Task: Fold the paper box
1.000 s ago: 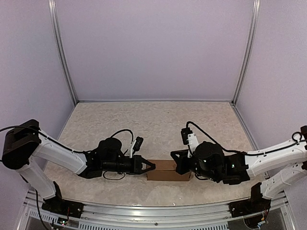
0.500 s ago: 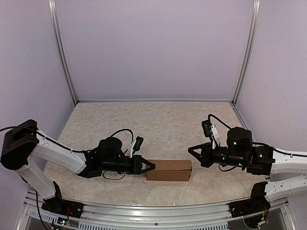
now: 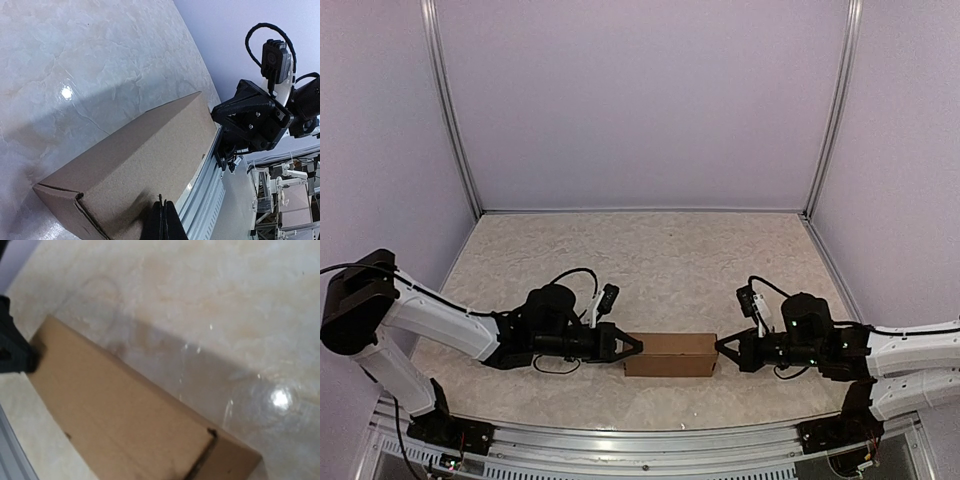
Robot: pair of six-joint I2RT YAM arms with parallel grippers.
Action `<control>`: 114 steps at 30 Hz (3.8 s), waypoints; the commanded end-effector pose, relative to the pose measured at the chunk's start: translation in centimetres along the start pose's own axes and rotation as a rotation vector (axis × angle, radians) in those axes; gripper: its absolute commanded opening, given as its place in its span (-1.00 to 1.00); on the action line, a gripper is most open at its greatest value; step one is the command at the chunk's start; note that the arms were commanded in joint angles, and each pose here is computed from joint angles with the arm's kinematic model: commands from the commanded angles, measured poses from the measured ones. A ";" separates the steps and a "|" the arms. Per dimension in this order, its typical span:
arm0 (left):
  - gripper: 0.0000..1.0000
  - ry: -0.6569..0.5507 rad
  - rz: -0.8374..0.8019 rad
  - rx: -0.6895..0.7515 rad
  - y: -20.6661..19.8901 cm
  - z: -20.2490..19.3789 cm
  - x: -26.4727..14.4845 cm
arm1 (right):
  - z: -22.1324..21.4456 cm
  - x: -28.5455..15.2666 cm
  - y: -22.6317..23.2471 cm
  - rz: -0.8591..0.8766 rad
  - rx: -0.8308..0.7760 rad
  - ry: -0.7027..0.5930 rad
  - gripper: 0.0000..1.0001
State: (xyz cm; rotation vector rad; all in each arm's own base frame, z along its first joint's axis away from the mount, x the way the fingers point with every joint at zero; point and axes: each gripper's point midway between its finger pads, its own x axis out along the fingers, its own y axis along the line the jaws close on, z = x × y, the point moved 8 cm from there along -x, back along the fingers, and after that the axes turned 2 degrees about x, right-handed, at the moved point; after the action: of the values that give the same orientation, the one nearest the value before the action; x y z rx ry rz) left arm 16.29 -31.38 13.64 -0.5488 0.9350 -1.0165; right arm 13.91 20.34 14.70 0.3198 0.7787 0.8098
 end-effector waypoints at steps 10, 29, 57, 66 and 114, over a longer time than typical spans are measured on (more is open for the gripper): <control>-1.00 0.126 0.191 -0.029 3.4 -2.5 0.0 | 0.1 -1.0 -0.3 -0.015 0.039 -0.028 -1.00; -0.88 0.018 0.245 0.097 -1.6 2.2 -3.3 | 3.9 -2.0 3.6 0.109 -0.063 -0.098 -1.00; 0.97 -0.119 0.563 0.199 -0.2 8.6 -7.6 | -2.7 4.9 6.4 -0.187 -0.359 0.177 -1.00; 0.52 0.031 0.561 0.178 1.8 8.1 -2.9 | -3.2 5.3 4.8 -0.340 -0.344 0.185 -1.00; -1.00 0.106 0.514 0.122 1.1 1.3 -1.7 | 0.5 16.5 2.6 0.072 -0.114 0.156 -1.00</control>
State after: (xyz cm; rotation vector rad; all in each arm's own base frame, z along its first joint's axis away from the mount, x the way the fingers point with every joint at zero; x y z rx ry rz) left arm 16.98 -30.33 13.95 -0.1182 1.0669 -0.6675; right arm 20.12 34.09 8.71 0.1193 0.8513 0.8970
